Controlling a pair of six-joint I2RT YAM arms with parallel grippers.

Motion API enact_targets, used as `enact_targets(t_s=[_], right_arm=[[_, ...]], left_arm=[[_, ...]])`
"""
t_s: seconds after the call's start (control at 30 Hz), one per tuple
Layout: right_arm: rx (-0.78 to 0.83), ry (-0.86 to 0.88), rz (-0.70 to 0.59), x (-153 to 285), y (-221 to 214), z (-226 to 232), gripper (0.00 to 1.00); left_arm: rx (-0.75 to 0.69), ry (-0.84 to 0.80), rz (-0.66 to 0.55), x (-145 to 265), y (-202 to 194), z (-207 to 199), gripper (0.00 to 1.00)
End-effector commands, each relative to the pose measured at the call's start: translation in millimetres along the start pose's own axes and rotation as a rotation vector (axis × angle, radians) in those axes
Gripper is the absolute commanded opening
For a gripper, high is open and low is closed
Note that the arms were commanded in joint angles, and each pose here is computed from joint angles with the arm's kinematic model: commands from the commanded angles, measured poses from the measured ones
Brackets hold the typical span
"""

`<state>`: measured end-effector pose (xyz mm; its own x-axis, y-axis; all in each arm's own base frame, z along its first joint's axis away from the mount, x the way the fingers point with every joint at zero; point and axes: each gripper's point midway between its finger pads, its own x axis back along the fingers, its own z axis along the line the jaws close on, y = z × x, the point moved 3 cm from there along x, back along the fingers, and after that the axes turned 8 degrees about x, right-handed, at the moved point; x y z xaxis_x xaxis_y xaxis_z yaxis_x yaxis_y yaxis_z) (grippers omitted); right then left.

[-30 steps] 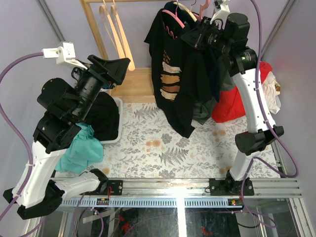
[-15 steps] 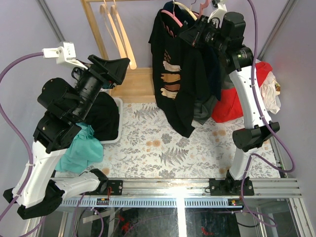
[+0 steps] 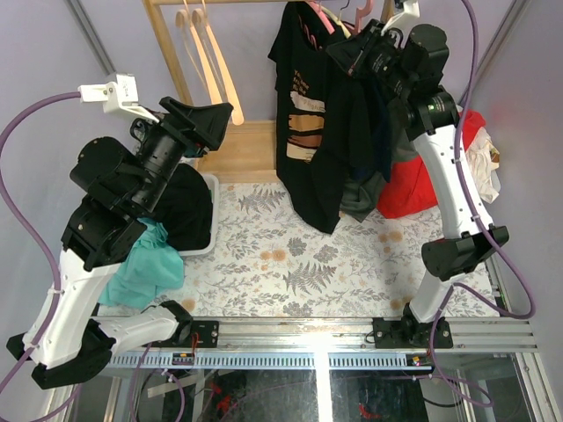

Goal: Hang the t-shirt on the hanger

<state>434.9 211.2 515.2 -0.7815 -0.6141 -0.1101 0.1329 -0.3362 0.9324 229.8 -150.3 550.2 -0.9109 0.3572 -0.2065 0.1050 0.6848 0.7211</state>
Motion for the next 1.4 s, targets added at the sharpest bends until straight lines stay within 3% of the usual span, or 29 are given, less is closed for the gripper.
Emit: enact_targets(t_s=[0.0, 0.47, 0.9, 0.97, 1.03, 1.2, 1.37], right_arm=[[0.102, 0.072, -0.284, 16, 88, 36, 0.0], [0.036, 0.029, -0.177, -19, 43, 3, 0.0], [0.012, 0.004, -0.014, -24, -8, -15, 0.0], [0.011, 0.009, 0.0, -22, -11, -15, 0.08], [0.012, 0.021, -0.002, -18, -12, -11, 0.3], [0.077, 0.026, -0.008, 0, 13, 5, 0.62], [0.147, 0.033, -0.044, 35, 51, 32, 0.8]], left_arm=[[-0.025, 0.01, -0.028, 2, 10, 0, 0.63], [-0.027, 0.024, -0.018, 3, 5, 5, 0.63], [-0.026, 0.058, 0.052, -2, -25, 23, 0.63], [-0.026, 0.062, 0.063, -3, -29, 25, 0.63], [-0.028, 0.067, 0.071, -2, -32, 28, 0.63], [-0.054, 0.112, 0.144, -5, -58, 46, 0.63], [-0.049, 0.148, 0.256, -10, -100, 69, 0.62]])
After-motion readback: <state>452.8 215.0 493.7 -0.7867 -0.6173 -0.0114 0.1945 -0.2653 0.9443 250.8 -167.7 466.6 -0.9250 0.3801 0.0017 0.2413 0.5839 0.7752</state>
